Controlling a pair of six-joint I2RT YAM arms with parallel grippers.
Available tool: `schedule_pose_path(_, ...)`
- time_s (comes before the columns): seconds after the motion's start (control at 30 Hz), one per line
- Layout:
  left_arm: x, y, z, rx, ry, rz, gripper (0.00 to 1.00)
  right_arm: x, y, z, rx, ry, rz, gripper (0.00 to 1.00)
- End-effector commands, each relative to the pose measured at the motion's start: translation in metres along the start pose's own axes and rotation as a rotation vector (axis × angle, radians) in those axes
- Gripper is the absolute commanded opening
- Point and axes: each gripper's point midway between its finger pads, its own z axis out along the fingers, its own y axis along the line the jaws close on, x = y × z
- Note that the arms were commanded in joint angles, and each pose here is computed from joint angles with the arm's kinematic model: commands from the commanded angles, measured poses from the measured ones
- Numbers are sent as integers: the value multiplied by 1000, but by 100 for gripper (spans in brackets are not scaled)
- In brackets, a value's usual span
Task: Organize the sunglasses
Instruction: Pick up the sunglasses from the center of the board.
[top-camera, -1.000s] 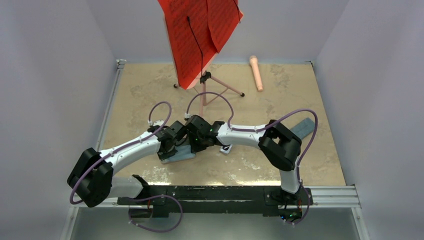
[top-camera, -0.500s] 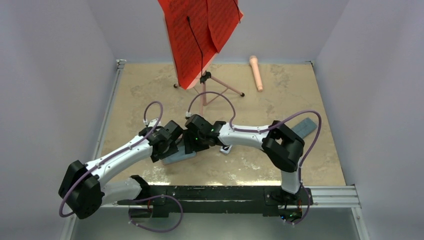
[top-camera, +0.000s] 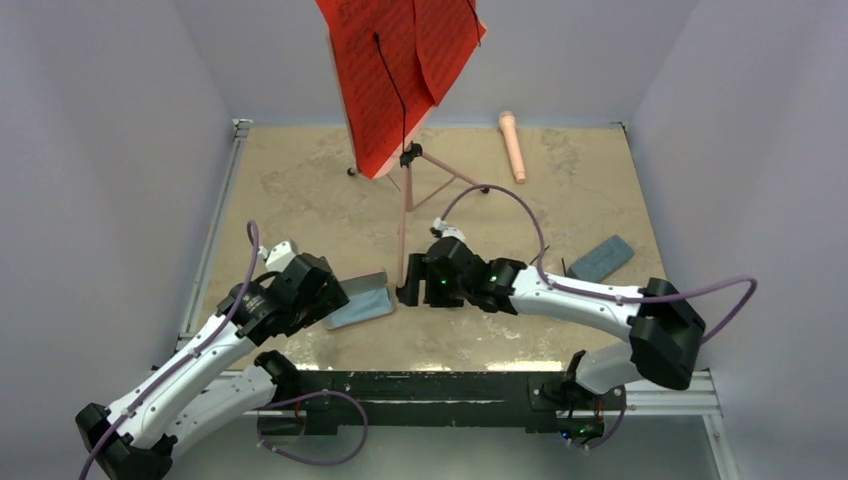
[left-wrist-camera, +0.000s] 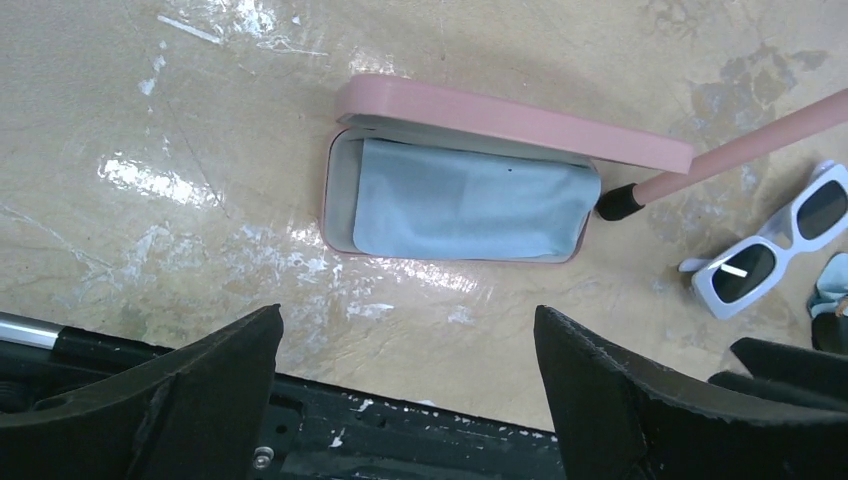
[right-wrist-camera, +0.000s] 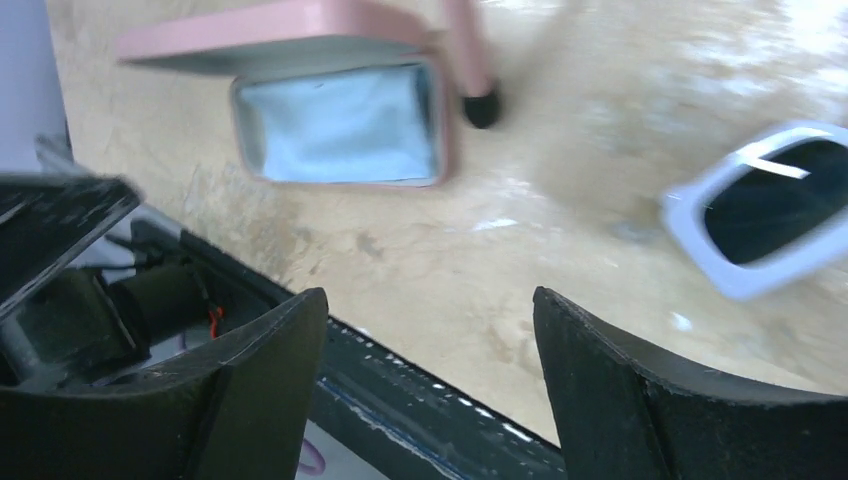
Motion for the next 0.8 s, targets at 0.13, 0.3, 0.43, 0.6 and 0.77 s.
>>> schedule_pose_path(0.13, -3, 15, -14, -34, -11, -23, 100, -37, -99, -15, 162, -237, 410, 78)
schedule_pose_path(0.3, -5, 14, -12, -28, -28, -56, 100, -56, -122, -8, 208, -277, 492, 78)
schedule_pose_path(0.43, -6, 14, -9, -23, -41, -68, 100, -62, -142, 0, 274, -300, 550, 77)
schedule_pose_path(0.6, -3, 21, -4, -42, -47, -100, 100, -60, -155, 16, 254, -311, 618, 70)
schedule_pose_path(0.77, -3, 23, 5, -39, -77, -137, 100, -54, -151, 33, 261, -233, 604, 62)
